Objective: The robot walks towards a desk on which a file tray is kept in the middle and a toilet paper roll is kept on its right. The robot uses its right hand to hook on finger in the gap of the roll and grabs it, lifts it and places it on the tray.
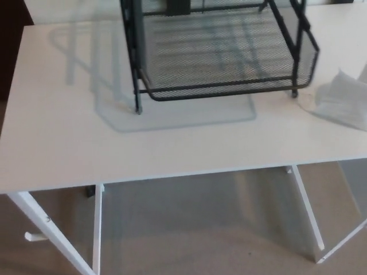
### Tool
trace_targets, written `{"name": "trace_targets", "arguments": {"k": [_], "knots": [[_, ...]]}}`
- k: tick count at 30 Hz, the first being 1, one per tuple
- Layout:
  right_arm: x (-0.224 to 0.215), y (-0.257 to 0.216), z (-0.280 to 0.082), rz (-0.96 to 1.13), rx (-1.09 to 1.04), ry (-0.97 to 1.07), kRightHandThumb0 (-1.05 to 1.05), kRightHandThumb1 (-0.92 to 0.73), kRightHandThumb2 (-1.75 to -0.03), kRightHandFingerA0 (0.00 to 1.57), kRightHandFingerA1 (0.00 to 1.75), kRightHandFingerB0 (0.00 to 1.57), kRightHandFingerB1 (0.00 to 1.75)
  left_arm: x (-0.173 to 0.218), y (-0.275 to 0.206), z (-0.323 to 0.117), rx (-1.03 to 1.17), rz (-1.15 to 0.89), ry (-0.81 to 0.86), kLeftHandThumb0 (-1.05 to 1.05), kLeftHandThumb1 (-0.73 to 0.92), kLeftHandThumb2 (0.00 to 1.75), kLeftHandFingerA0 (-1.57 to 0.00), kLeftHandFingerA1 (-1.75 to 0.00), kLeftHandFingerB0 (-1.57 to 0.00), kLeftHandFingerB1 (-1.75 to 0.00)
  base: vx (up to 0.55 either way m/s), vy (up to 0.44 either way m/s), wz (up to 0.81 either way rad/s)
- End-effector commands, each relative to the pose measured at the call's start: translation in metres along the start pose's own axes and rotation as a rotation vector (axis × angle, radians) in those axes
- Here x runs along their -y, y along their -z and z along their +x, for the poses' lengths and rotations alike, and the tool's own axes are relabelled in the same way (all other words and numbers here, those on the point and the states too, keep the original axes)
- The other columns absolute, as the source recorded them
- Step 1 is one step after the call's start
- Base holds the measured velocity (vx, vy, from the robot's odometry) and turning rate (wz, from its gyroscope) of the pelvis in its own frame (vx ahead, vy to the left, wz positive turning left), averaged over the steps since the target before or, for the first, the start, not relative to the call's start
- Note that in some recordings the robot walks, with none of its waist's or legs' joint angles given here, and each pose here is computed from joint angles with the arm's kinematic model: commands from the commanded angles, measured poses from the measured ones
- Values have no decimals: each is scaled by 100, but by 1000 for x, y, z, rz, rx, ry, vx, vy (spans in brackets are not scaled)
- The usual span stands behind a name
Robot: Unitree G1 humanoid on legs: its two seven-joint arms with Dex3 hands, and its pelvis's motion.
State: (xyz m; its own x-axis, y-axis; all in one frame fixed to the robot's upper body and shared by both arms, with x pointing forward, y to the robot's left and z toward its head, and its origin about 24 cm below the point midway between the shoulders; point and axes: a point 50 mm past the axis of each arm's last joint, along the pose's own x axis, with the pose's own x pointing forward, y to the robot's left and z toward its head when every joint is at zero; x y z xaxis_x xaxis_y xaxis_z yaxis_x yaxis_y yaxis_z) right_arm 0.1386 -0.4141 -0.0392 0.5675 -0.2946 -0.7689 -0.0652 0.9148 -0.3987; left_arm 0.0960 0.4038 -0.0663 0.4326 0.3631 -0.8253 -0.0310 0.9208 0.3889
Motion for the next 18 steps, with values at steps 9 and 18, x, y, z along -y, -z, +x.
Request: {"name": "trace_targets", "arguments": {"k": [9,18], "knots": [[6,-11,1,-27,16,7,-73,-46,-88,5,51,3,27,-7,3,-4,21,-20,-21,-76,92,67,-1,-86,-1,-76,54,57,7],[6,-13,1,-28,20,9,-73,-46,-88,5,51,3,27,-7,2,-3,24,-23,-21,-76,92,67,-1,-86,-1,-76,0,0,0]]}}
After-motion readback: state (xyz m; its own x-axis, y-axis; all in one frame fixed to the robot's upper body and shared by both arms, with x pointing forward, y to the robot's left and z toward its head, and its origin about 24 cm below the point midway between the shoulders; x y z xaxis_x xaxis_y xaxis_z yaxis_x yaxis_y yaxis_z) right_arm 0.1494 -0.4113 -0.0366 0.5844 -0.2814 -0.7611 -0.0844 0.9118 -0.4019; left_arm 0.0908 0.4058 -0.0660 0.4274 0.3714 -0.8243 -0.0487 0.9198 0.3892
